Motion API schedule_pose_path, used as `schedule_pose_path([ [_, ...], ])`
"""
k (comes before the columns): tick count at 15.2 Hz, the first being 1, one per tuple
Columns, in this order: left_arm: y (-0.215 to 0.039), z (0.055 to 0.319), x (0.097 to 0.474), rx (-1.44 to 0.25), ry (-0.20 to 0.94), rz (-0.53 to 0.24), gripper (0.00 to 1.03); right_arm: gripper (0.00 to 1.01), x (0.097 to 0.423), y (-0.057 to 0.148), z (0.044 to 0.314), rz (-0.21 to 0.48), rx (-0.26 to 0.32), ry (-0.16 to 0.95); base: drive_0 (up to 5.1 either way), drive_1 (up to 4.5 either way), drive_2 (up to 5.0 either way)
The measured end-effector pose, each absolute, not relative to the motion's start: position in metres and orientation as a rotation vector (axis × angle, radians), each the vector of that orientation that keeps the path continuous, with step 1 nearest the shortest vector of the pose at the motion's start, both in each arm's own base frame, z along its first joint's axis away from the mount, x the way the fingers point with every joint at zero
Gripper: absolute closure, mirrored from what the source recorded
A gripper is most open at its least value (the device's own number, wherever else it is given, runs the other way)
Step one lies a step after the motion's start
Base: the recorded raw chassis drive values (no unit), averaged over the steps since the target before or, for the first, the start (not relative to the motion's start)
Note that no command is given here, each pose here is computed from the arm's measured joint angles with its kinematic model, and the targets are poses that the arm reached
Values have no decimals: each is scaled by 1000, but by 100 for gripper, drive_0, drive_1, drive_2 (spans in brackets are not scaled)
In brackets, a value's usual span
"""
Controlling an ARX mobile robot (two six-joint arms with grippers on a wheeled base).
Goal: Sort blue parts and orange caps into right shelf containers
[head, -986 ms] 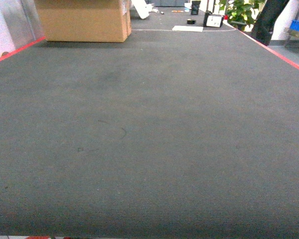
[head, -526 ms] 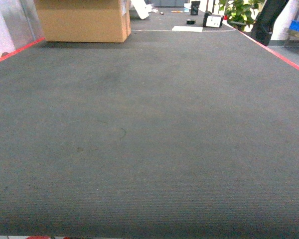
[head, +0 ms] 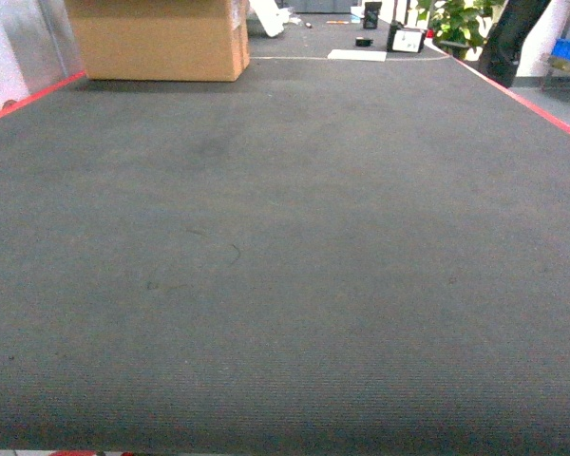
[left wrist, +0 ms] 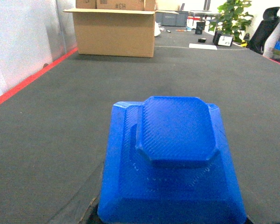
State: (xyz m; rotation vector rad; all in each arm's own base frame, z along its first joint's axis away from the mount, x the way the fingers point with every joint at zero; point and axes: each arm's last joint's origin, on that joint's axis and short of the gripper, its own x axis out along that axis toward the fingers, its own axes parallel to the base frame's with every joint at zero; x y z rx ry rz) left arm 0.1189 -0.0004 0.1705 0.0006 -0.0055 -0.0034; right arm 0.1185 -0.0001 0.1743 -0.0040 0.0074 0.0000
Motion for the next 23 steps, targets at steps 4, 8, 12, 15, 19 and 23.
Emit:
schedule_pose_path([
  [4, 0, 171, 113, 1, -11, -3, 59, 55, 113, 0, 171, 0, -3, -16, 0, 0, 0],
  [8, 0, 171, 109, 1, -12, -3, 59, 55, 109, 0, 170, 0, -1, -13, 0, 0, 0],
  [12, 0, 168, 97, 1, -1, -1, 59, 55, 97, 0, 168, 0, -1, -11, 0, 0, 0],
  [15, 0, 167, 97, 1, 3, -3, 59, 55, 97, 0, 167, 0, 0, -2, 0, 0, 0],
  [19, 0, 167, 97, 1, 2, -3, 59, 55, 97, 0, 167, 0, 0, -2, 0, 0, 0],
  [23, 0, 167, 97, 1, 2, 2, 60, 55, 97, 0, 167, 1, -1, -2, -96, -96, -96],
])
